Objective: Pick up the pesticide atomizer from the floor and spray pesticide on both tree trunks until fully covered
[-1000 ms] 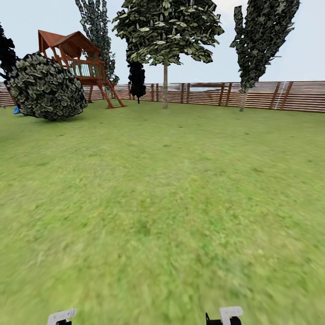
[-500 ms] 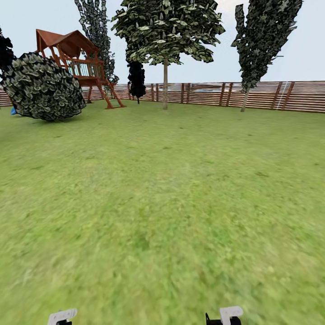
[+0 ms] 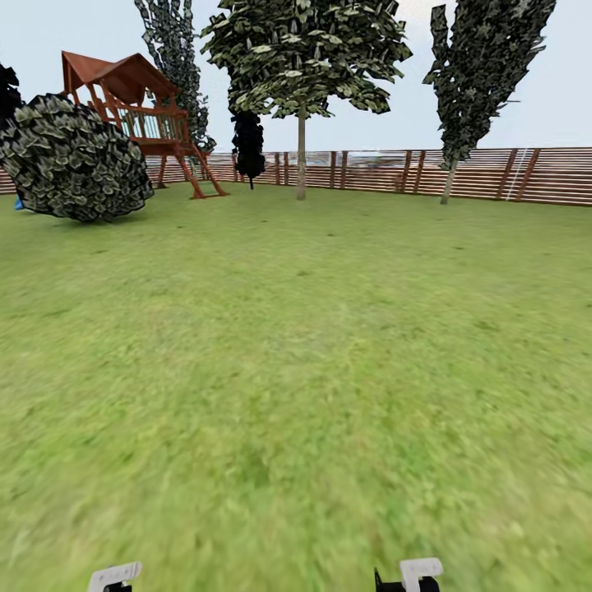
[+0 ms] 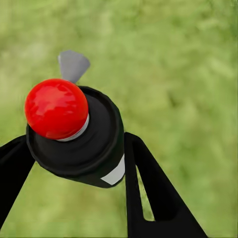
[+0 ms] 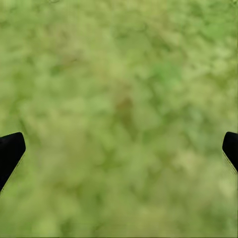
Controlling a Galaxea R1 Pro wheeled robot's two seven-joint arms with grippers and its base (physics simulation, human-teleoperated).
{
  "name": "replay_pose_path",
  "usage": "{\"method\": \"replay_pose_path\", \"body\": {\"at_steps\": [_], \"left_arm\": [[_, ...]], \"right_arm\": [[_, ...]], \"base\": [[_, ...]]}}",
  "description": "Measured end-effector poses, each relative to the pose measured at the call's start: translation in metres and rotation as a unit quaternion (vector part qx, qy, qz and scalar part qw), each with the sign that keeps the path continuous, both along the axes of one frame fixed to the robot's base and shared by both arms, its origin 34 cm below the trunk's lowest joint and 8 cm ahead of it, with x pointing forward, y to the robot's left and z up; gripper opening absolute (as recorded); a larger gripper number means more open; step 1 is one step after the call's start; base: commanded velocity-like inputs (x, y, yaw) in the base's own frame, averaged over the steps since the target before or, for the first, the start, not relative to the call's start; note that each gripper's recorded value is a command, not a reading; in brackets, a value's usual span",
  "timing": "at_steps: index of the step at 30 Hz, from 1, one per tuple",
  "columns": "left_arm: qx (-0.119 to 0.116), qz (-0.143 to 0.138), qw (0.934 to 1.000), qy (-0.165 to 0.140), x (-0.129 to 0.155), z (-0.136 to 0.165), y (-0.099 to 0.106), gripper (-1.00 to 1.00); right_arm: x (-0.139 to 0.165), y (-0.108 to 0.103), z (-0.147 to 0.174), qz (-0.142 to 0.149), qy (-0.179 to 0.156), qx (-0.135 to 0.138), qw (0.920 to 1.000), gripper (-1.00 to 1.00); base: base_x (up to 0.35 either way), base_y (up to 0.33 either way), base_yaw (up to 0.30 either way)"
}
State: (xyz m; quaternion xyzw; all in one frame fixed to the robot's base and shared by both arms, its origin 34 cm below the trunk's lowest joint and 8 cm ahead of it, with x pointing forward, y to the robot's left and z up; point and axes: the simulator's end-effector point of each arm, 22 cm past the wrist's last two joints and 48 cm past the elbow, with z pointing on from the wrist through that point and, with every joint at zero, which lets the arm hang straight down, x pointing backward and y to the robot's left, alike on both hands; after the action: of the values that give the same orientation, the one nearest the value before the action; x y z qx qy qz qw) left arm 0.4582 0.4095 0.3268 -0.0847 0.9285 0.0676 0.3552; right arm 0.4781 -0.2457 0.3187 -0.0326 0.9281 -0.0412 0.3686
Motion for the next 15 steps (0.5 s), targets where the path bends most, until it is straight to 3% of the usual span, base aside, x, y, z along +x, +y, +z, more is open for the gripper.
{"method": "replay_pose_path", "body": {"at_steps": [3,15], "left_arm": [[-0.003,-0.005,1.0,-0.008,0.0034,0.0012,-0.0072,-1.0],[0.005,-0.011,0.9998,-0.013,0.0075,0.0043,-0.0052,-1.0]], "right_arm": [[-0.0001,-0.0001,0.0,0.0,0.0,0.0,1.0,1.0],[-0.0001,-0.0001,-0.0001,0.0,0.0,0.0,1.0,1.0]], "base": [[0.339,0.0,0.0],[0.339,0.0,0.0]]}}
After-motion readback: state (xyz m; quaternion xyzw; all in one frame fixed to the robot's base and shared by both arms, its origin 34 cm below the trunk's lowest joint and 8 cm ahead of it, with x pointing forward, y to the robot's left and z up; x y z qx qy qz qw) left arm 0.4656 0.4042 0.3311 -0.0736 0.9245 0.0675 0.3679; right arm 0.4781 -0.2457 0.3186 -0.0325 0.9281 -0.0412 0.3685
